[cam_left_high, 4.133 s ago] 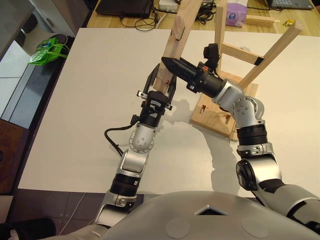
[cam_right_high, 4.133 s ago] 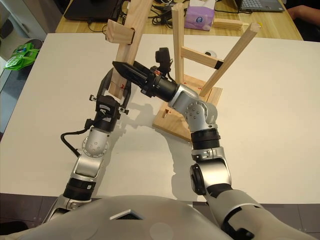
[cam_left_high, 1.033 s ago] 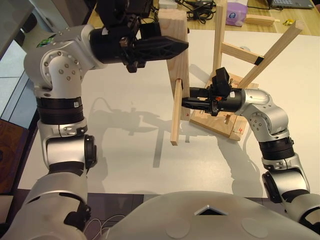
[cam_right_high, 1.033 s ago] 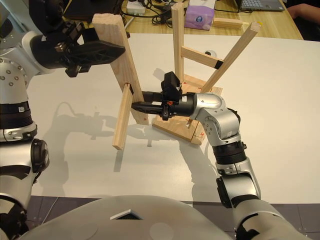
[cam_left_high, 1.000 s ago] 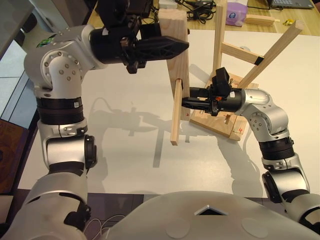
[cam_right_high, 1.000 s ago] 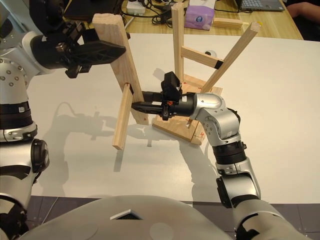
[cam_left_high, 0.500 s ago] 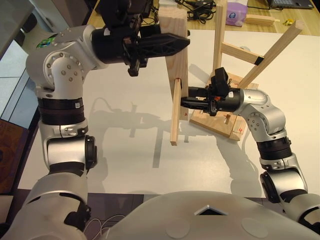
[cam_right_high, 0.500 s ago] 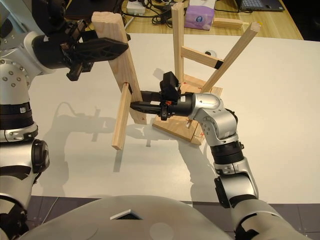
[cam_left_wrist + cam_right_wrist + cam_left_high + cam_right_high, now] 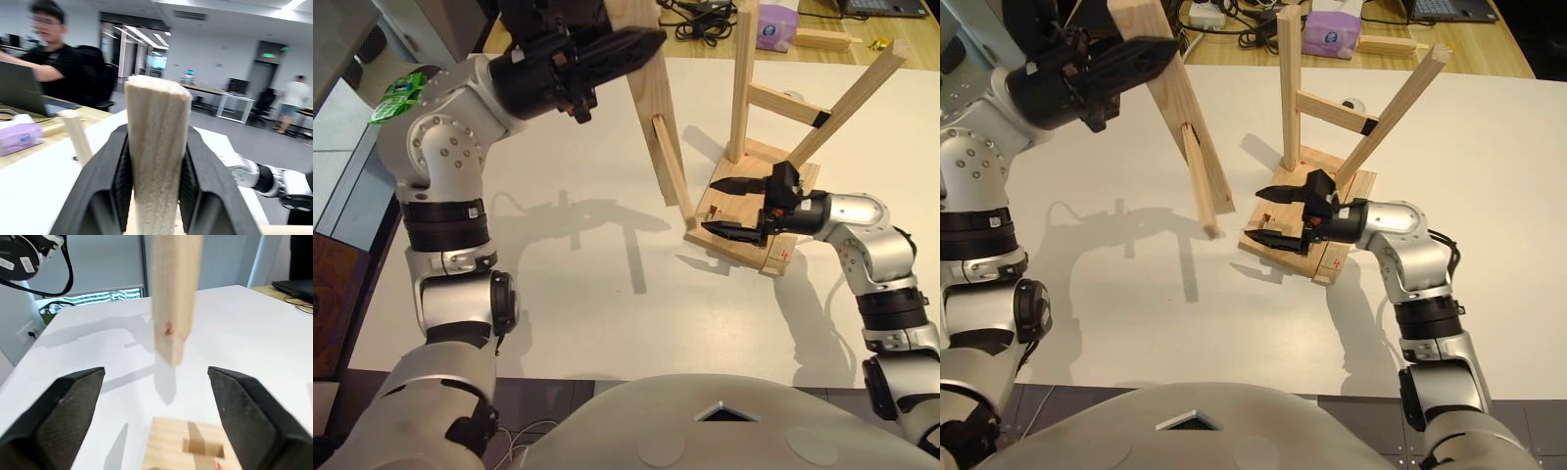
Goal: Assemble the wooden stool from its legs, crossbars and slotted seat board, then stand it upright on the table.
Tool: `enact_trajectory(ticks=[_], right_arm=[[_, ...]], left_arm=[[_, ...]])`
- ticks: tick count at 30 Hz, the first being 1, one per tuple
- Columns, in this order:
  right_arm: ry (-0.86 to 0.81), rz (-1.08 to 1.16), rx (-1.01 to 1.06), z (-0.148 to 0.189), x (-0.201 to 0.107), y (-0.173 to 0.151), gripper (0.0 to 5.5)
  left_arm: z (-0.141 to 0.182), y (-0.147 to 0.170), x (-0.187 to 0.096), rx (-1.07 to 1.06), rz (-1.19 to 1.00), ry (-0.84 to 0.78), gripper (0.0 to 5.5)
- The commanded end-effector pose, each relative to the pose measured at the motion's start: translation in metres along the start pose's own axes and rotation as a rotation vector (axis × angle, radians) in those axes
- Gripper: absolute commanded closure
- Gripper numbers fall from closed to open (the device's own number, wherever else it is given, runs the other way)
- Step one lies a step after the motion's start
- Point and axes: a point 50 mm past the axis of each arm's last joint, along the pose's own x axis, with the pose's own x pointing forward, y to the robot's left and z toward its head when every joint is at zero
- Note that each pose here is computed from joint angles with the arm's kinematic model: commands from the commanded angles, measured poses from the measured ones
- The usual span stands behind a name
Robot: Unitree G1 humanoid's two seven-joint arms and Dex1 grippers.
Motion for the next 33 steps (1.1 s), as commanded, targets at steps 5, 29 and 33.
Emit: enact_trajectory(ticks=[5,29,33], right_arm=[[0.073,-0.189,-0.025,0.002,-0.059,0.005,1.17],[0.167,-0.373,0.014,-0.017,-0.101,0.004,1.17],[0.157,-0.372,0.008,-0.018,-0.097,0.004,1.17]], left_arm=[[-0.024,0.000,-0.007,0.006,0.482,-0.244,4.48],[-0.105,-0.071,0.036,-0.373,0.785,-0.170,4.48],[-0.109,-0.066,0.036,-0.307,0.861,-0.110,4.48]])
